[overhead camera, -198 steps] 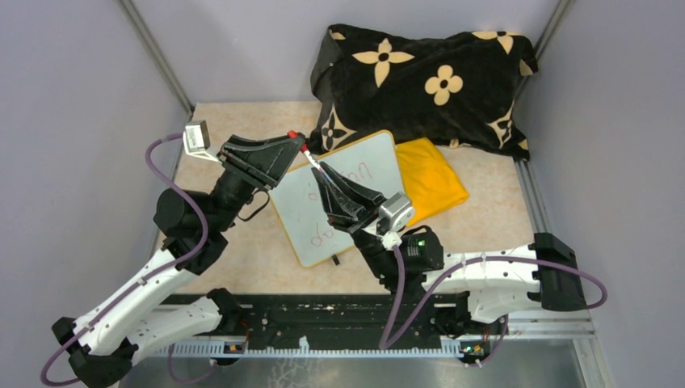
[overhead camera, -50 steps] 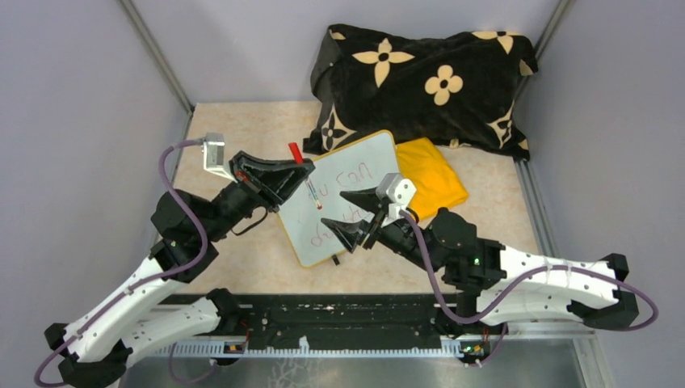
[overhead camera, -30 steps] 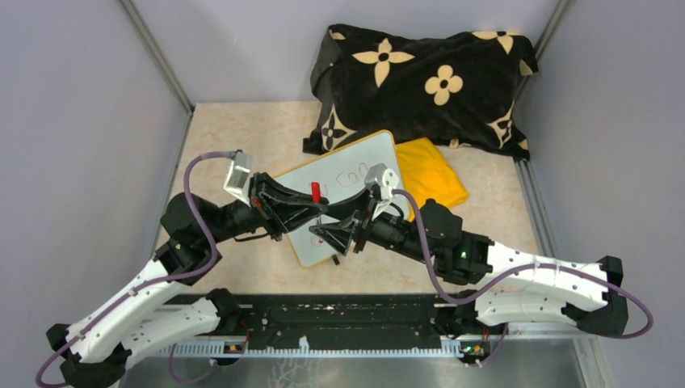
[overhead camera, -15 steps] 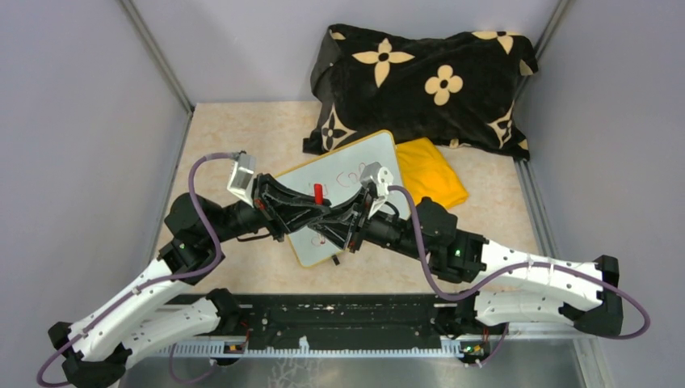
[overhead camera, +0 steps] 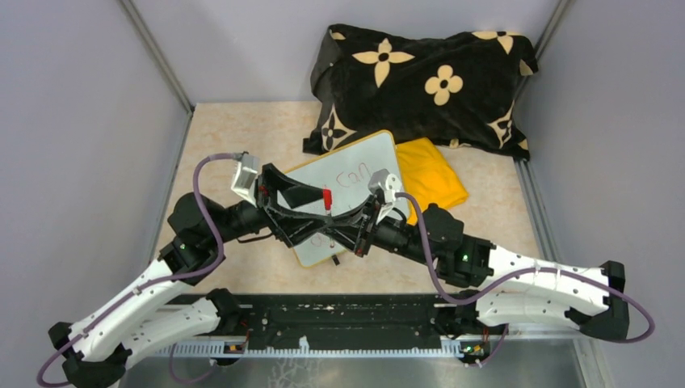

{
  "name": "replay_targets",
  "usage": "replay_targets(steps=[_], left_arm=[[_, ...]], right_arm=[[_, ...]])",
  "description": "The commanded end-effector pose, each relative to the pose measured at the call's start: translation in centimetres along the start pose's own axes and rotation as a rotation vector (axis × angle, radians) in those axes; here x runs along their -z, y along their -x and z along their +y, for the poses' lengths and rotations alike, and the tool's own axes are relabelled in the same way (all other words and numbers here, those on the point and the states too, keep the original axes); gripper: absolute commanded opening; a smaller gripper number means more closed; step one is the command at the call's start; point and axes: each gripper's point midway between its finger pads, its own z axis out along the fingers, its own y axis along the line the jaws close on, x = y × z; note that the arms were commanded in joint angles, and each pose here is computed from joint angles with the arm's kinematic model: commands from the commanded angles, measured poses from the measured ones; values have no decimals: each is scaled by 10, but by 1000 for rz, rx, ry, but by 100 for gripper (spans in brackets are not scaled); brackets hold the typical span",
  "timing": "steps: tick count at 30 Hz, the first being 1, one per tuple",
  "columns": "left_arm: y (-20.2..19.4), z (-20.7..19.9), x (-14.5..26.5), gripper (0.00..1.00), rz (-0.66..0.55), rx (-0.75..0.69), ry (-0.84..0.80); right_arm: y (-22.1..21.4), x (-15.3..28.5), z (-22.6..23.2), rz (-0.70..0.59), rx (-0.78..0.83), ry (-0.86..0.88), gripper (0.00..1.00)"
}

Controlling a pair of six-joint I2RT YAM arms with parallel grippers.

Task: Write a sentence on the whiteboard
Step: Place the whiteboard marker at the center of the board.

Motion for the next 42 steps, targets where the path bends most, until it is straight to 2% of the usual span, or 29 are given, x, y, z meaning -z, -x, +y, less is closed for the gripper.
replay_targets(steps=[1,2,6,8,11,15,18,26,28,36,42], left_arm=[[5,20,9,93,-41,-9,134],[10,32,14,98,-68,-2,216],[32,91,62,99,-217,1,631],[43,103,84,99,-270,-48,747],[56,117,109,99,-307,-145,886],[57,155,161,99,-338,-233,1248],[54,168,181,99,-326,-292,1390],[16,181,185,99,-210,-349,1380],[17,177,177,99,-198,-353,1321],[18,171,180,99,-216,-350,1291],[18,171,179,99,-212,-358,1285]], right_arm=[[14,16,-13,-48,12,-66,0],[11,21,-18,-39,12,-90,0],[-6,44,-57,3,-6,-298,0],[-25,60,-87,65,-7,-461,0],[-47,89,-132,125,-58,-701,0],[-63,134,-178,101,-213,-923,0],[-83,167,-203,90,-332,-1064,0],[-163,211,-234,183,-593,-1325,0],[-181,217,-236,180,-657,-1350,0],[-216,233,-244,134,-782,-1432,0],[-239,239,-249,118,-935,-1453,0]])
